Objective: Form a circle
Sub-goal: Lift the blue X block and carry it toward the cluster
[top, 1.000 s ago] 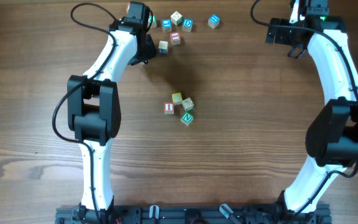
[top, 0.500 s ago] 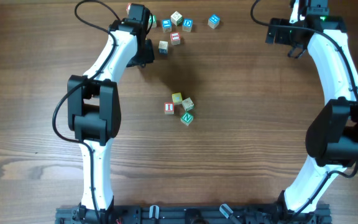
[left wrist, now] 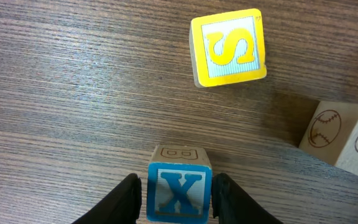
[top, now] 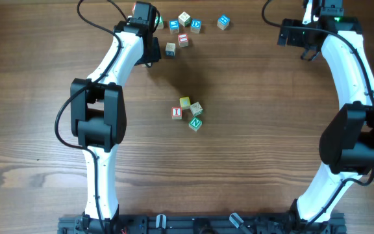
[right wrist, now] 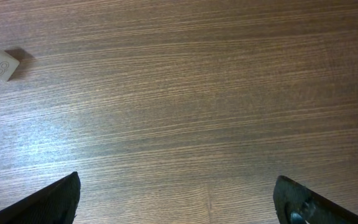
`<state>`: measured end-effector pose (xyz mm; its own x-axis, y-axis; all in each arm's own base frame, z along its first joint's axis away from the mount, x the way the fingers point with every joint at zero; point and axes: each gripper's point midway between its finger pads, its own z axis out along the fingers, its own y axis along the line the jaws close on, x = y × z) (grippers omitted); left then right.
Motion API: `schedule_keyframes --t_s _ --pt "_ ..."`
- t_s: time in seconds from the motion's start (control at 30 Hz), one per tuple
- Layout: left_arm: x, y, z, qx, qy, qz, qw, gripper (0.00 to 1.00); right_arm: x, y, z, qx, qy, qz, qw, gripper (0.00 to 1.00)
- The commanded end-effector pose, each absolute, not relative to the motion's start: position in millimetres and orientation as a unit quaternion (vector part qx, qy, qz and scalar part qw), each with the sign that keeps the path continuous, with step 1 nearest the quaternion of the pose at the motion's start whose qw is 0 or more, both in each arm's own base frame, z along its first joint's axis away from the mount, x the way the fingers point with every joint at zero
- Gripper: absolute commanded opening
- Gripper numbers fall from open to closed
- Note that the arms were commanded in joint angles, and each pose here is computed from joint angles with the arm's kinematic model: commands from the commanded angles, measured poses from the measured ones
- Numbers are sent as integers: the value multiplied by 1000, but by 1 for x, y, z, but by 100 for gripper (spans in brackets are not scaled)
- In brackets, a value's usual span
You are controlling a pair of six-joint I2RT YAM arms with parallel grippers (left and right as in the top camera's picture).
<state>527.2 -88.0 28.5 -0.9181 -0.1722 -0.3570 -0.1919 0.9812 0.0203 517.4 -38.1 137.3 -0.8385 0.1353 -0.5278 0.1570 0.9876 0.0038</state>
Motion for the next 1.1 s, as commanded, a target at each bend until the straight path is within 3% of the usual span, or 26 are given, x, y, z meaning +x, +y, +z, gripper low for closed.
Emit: schedule_keyframes --t_s 0.0,0.57,0.73,0.87,1.07 --pt "526 -84 20 -88 980 38 172 39 518 -40 130 74 961 -26 267 100" --pt "520 -91 17 -82 984 19 156 34 518 -40 130 74 961 -26 267 100" --pt "522 -92 22 -80 983 18 163 22 518 -40 130 73 961 -26 267 99" --pt "527 -91 52 -83 978 10 190 24 518 -40 130 74 961 -26 267 100" --pt "496 -96 153 -43 973 -24 225 27 518 -40 130 74 961 -26 267 100"
